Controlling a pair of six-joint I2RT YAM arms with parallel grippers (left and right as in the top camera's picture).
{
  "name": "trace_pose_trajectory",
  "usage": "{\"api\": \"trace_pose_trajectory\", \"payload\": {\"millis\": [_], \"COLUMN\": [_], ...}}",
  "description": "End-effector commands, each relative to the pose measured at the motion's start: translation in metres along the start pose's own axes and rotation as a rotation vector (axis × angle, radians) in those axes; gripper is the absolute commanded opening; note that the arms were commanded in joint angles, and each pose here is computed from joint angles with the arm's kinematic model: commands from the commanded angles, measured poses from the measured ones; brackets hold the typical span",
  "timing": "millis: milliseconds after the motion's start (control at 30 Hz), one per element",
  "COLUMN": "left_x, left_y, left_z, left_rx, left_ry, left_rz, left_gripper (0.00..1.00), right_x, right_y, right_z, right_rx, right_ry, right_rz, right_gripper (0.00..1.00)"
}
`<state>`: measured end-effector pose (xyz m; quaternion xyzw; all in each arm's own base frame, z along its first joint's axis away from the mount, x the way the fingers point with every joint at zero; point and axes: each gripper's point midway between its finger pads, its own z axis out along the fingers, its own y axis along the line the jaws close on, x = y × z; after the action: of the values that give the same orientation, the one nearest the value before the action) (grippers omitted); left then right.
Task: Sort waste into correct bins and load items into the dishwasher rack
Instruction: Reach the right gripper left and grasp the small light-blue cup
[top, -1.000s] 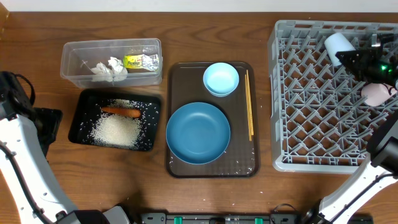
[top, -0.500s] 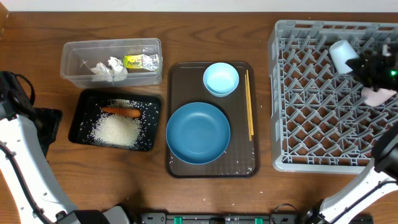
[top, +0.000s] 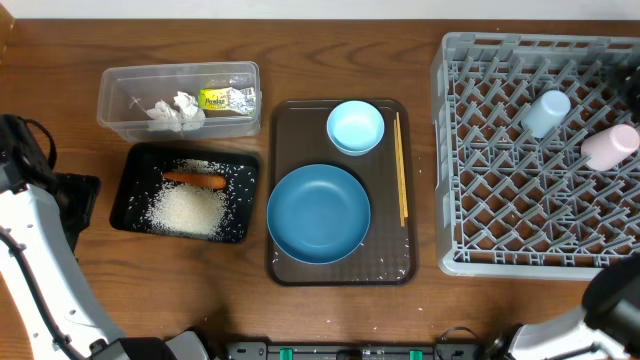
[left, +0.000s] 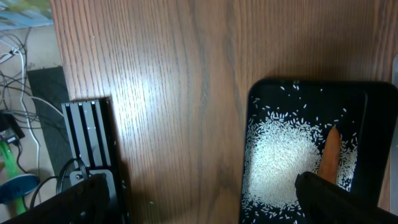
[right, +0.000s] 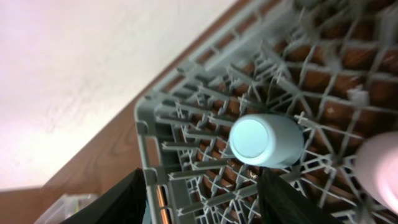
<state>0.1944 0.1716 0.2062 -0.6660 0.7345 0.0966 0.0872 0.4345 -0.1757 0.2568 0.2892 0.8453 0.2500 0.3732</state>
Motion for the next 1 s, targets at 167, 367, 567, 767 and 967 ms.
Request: {"api": "trace_pose_trajectory", "payload": {"millis": [167,367,567,767,967], "left_x": [-0.001,-0.001,-0.001,-0.001,-0.001], "left_y": [0.002,0.002,0.002,0.002,0.002], "left_z": [0.001,0.001,0.001,0.001,0.001], "left_rx": [-0.009,-0.009,-0.009,-0.009,-0.009], "left_ry": [0.001,0.001,0.001,0.001,0.001], "left_rz": [0.004,0.004,0.004,0.004,0.004], "left_gripper": [0.98,0.98,0.98,0.98,0.98], "right_x": [0.018,0.107,0.184,0.252,0.314], "right_y": [0.096,0.203,0.245,0.243,0.225], "right_z": [-0.069,-0.06,-0.008,0.089,0.181], "right_rx": [0.127,-0.127,-0.098,0.07,0.101], "right_ry": [-0.181,0.001,0.132,0.218,0.31], "right_rz": [-0.183,-0.37,-0.57,-0.72,-0.773], "right_gripper": [0.57,0.99,0.96,0.9,0.88]}}
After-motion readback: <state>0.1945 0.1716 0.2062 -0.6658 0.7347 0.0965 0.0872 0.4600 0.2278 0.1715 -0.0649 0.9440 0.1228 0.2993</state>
